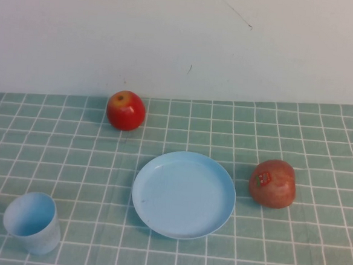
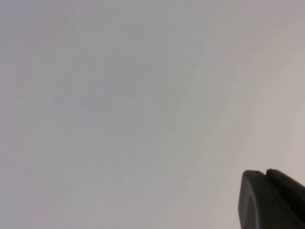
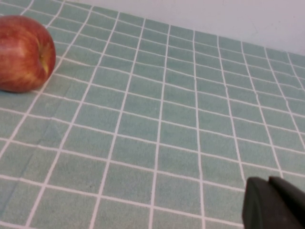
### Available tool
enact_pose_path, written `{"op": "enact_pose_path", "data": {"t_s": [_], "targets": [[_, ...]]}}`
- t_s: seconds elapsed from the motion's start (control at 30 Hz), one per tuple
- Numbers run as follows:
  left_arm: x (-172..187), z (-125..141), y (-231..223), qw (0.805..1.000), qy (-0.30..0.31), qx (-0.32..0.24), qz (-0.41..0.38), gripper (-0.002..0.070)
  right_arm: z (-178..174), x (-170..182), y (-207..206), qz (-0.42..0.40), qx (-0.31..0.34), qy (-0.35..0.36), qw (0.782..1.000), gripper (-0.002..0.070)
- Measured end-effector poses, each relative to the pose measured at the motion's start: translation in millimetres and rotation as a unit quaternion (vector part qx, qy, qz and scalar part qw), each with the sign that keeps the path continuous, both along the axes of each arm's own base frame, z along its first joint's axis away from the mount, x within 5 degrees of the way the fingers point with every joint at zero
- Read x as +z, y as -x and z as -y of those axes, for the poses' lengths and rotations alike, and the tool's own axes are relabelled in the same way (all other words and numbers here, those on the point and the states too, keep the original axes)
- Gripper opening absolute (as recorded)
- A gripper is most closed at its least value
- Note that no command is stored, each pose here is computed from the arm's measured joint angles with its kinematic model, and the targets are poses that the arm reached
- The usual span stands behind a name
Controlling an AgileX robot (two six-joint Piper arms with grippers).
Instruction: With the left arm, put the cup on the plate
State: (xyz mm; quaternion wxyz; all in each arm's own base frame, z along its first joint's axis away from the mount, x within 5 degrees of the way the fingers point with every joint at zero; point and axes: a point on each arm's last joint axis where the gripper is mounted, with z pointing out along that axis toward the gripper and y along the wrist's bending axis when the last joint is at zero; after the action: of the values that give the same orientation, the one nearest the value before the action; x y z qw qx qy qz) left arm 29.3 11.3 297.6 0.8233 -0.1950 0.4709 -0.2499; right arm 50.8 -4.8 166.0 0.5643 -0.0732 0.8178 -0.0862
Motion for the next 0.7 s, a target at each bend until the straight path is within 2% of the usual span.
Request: {"op": "enact_pose_path", "data": {"t_s": [0.1, 0.2, 0.3, 0.4, 0.53, 0.7], "targets": [[40.4, 3.2, 19.7, 0.997, -0.060, 0.009, 0.044, -0.0002, 0.0, 0.0, 0.0, 0.000, 0.000, 0.000, 1.000, -0.0002], [73.9, 9.7, 27.4, 0.991, -0.129, 0.004, 0.029, -0.0002, 0.0, 0.0, 0.0, 0.000, 0.000, 0.000, 1.000, -0.0002], [96.9, 19.9, 15.8, 0.980, -0.190, -0.036, -0.047, -0.0002, 0.0, 0.0, 0.0, 0.000, 0.000, 0.000, 1.000, -0.0002], [112.3, 29.6, -10.1, 0.955, -0.237, -0.088, -0.154, -0.0002, 0.0, 0.0, 0.0, 0.000, 0.000, 0.000, 1.000, -0.0002], [114.5, 35.3, -49.5, 0.923, -0.243, -0.129, -0.268, -0.0002, 0.0, 0.0, 0.0, 0.000, 0.000, 0.000, 1.000, -0.0002], [95.3, 36.2, -89.0, 0.886, -0.247, -0.141, -0.366, -0.0002, 0.0, 0.0, 0.0, 0.000, 0.000, 0.000, 1.000, -0.0002]]}}
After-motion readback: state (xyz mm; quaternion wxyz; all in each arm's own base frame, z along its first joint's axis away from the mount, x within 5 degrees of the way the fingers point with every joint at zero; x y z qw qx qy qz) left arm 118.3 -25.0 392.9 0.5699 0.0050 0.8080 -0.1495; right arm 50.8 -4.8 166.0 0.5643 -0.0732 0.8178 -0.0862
